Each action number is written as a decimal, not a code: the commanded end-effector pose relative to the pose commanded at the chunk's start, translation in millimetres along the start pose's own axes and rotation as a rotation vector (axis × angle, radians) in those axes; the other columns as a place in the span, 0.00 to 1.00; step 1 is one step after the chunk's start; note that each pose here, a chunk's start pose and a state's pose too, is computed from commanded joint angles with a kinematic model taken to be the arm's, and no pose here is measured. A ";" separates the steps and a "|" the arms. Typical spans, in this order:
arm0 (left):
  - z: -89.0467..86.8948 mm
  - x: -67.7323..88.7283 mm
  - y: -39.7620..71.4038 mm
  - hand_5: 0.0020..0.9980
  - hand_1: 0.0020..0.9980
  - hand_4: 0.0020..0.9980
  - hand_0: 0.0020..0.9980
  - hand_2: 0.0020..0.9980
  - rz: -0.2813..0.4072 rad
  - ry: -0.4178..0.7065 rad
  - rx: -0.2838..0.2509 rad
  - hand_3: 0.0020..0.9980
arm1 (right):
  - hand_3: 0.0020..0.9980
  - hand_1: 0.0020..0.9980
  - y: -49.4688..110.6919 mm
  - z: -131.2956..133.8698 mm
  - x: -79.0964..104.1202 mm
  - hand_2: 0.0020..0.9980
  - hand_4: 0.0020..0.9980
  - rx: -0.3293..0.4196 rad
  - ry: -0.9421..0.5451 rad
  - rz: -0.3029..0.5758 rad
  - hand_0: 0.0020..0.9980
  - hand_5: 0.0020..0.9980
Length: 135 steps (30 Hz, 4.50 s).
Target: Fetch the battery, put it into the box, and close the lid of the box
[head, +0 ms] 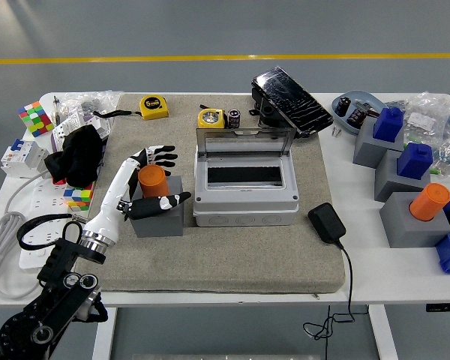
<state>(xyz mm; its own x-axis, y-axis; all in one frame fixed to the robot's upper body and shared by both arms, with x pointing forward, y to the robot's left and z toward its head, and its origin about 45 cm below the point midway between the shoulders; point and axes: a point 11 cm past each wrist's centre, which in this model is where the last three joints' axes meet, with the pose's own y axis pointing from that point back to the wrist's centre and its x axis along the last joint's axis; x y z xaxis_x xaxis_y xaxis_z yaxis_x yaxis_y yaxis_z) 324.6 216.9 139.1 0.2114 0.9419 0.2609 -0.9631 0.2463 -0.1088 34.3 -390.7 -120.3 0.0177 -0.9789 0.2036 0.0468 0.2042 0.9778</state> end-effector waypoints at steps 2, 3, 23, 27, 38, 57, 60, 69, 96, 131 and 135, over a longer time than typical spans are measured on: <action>-0.6 -2.5 -0.3 0.00 0.57 1.00 0.44 0.60 0.001 0.016 -0.003 0.71 | 0.61 0.67 -0.1 0.4 -0.4 0.68 0.99 -0.001 -0.003 -0.001 0.64 0.59; -0.9 -3.8 -0.6 0.00 0.47 1.00 0.36 0.49 0.001 0.025 -0.004 0.61 | 0.61 0.67 -0.1 0.7 -0.4 0.68 0.99 -0.001 -0.004 -0.001 0.64 0.59; -1.7 -11.3 -6.8 0.00 0.13 0.94 0.12 0.20 0.077 0.150 -0.049 0.25 | 0.61 0.67 -0.4 2.2 -1.1 0.68 0.99 -0.003 -0.013 -0.002 0.64 0.59; 2.1 -11.9 -8.7 0.00 0.10 0.92 0.10 0.18 0.073 0.151 -0.059 0.23 | 0.61 0.67 -0.4 2.2 -0.6 0.68 0.99 -0.003 -0.015 -0.001 0.64 0.59; 44.5 -27.7 -26.9 0.00 0.10 0.92 0.09 0.17 -0.075 -0.023 -0.101 0.22 | 0.61 0.67 -0.5 2.9 -0.7 0.67 0.99 -0.004 -0.013 -0.001 0.64 0.59; 96.7 -96.5 -77.7 0.00 0.11 0.98 0.10 0.18 -0.410 -0.547 -0.185 0.25 | 0.60 0.67 0.0 0.7 0.9 0.68 0.99 -0.002 -0.009 0.001 0.64 0.60; 101.9 -105.8 -84.6 0.00 0.11 0.98 0.10 0.18 -0.430 -0.600 -0.215 0.25 | 0.60 0.67 0.2 -0.5 1.2 0.68 0.99 -0.001 -0.007 0.002 0.64 0.60; 105.8 -136.1 -97.7 0.00 0.13 1.00 0.13 0.20 -0.489 -0.674 -0.269 0.30 | 0.60 0.67 0.3 -1.1 1.0 0.68 0.99 -0.002 -0.002 0.002 0.64 0.60; 90.5 -125.5 -101.9 0.15 0.61 1.00 0.37 0.67 -0.463 -0.777 -0.303 0.76 | 0.60 0.67 0.3 -1.5 0.1 0.68 0.99 -0.001 0.006 0.000 0.64 0.60; 104.3 -50.6 -104.6 0.39 0.73 1.00 0.63 0.69 -0.257 -0.655 -0.110 0.72 | 0.60 0.67 -0.2 1.4 -0.3 0.68 0.99 -0.003 -0.001 -0.001 0.64 0.59; 102.6 -54.1 -100.2 0.36 0.64 1.00 0.49 0.63 -0.281 -0.657 -0.091 0.67 | 0.61 0.67 -0.3 1.9 -1.0 0.68 0.99 -0.003 -0.001 -0.003 0.64 0.59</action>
<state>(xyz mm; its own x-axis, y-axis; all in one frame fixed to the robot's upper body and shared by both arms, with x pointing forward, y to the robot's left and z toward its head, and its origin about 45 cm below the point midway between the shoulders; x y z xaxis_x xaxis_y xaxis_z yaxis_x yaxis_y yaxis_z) 392.5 117.9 234.2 0.2775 0.5149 0.8111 -0.8631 0.5044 -0.0248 32.3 -389.8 -120.7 0.0165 -0.9794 0.2011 0.0496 0.2017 0.9782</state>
